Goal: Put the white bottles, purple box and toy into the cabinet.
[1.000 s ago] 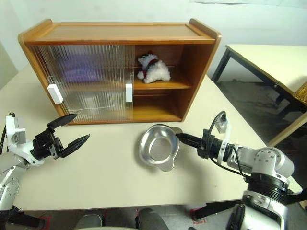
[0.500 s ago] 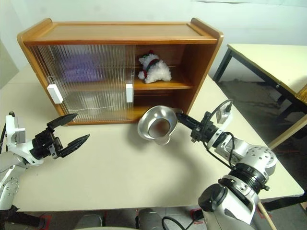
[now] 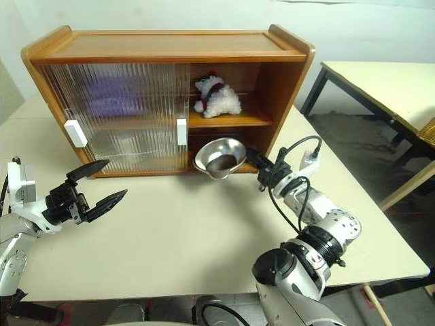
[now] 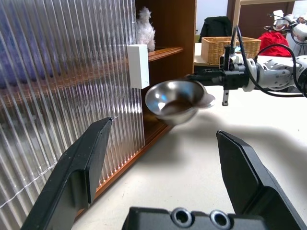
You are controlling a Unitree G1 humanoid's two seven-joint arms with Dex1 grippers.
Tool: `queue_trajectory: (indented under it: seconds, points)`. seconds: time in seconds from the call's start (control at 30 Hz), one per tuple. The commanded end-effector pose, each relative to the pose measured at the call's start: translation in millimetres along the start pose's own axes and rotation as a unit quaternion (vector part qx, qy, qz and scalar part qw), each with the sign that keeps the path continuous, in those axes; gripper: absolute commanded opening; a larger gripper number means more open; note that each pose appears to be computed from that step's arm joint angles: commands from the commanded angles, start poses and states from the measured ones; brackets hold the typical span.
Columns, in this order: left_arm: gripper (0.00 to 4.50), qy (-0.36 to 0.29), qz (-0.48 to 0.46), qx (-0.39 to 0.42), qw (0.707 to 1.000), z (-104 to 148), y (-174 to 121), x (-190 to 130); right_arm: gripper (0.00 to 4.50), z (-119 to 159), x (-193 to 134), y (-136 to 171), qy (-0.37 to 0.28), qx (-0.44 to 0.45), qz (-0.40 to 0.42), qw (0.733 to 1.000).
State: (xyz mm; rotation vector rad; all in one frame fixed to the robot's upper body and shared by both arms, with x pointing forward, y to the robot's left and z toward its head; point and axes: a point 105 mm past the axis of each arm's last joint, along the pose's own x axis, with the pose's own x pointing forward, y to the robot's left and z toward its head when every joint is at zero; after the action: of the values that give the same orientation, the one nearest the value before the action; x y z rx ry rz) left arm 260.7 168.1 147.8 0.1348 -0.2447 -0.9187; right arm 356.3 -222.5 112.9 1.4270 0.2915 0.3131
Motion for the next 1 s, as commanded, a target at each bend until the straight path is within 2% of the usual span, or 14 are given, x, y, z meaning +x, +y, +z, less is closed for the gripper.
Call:
queue_trajectory:
  seconds: [0.03,0.37,0.8,1.0]
  points:
    - [4.50,0.008,-0.004,0.002,1.000,-1.7,0.8,0.3,0.03,1.6,4.0,8.2,-0.026,0.015,0.013,0.999]
    - [4.50,0.008,-0.005,0.003,1.000,-1.4,0.6,-0.2,0.03,-3.4,11.0,10.6,-0.073,0.034,0.007,0.997]
    - [4.50,0.003,-0.001,0.002,1.000,-2.4,-0.9,2.6,0.03,-5.9,25.9,-7.8,-0.145,0.067,-0.025,0.987]
    - [4.50,0.002,-0.001,0.001,1.000,-2.1,-1.2,3.8,0.03,-11.9,41.0,-16.5,-0.154,0.070,-0.040,0.985]
